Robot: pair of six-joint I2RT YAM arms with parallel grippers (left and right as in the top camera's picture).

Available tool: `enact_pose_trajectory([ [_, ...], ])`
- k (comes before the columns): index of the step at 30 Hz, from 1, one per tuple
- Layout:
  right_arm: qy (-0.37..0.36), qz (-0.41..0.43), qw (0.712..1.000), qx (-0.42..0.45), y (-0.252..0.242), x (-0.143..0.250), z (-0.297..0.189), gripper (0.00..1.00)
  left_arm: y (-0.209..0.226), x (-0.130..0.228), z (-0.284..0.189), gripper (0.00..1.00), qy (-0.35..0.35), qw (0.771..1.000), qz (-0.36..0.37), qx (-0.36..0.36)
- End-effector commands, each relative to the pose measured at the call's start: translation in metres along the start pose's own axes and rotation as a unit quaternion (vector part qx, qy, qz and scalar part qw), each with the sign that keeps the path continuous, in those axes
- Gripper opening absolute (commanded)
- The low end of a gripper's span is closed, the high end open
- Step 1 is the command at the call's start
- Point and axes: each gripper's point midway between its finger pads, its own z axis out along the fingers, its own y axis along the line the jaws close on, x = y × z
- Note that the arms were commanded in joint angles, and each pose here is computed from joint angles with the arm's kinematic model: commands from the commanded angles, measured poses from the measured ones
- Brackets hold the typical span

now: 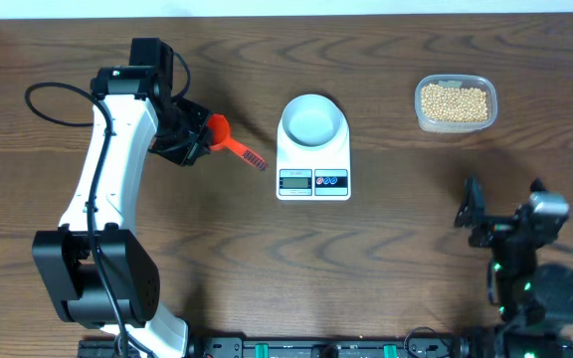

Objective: Scoop item into bowl and weigh 50g on scale
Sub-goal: 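Bring the right gripper to the scoop handle above the bowl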

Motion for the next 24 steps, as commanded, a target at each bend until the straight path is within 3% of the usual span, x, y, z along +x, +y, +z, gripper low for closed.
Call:
enact_pose_trajectory([
  [1, 0.029, 0.010, 0.999, -0.022, 0.012, -0.026, 0.016, 0.99, -0.005, -0.001, -0.007, 0.07, -0.009, 1.000, -0.022, 0.015],
  [6, 0.105, 0.025, 0.984, -0.143, 0.056, -0.037, 0.048, 0.99, -0.010, -0.004, -0.007, 0.07, -0.013, 0.999, -0.038, 0.024],
  [10, 0.165, 0.077, 0.945, -0.271, 0.100, -0.041, 0.071, 0.99, -0.011, -0.004, -0.007, 0.07, -0.014, 0.998, -0.062, 0.028],
  [15, 0.210, 0.166, 0.893, -0.361, 0.130, -0.043, 0.093, 0.99, -0.011, -0.004, -0.007, 0.07, -0.013, 0.994, -0.105, 0.029],
  [17, 0.212, 0.200, 0.877, -0.381, 0.136, -0.044, 0.102, 0.99, -0.011, -0.004, -0.007, 0.08, -0.012, 0.992, -0.121, 0.029],
  [24, 0.295, 0.384, 0.813, -0.323, 0.133, -0.020, 0.130, 0.99, -0.020, -0.005, -0.008, 0.07, -0.007, 0.988, -0.145, 0.048],
])
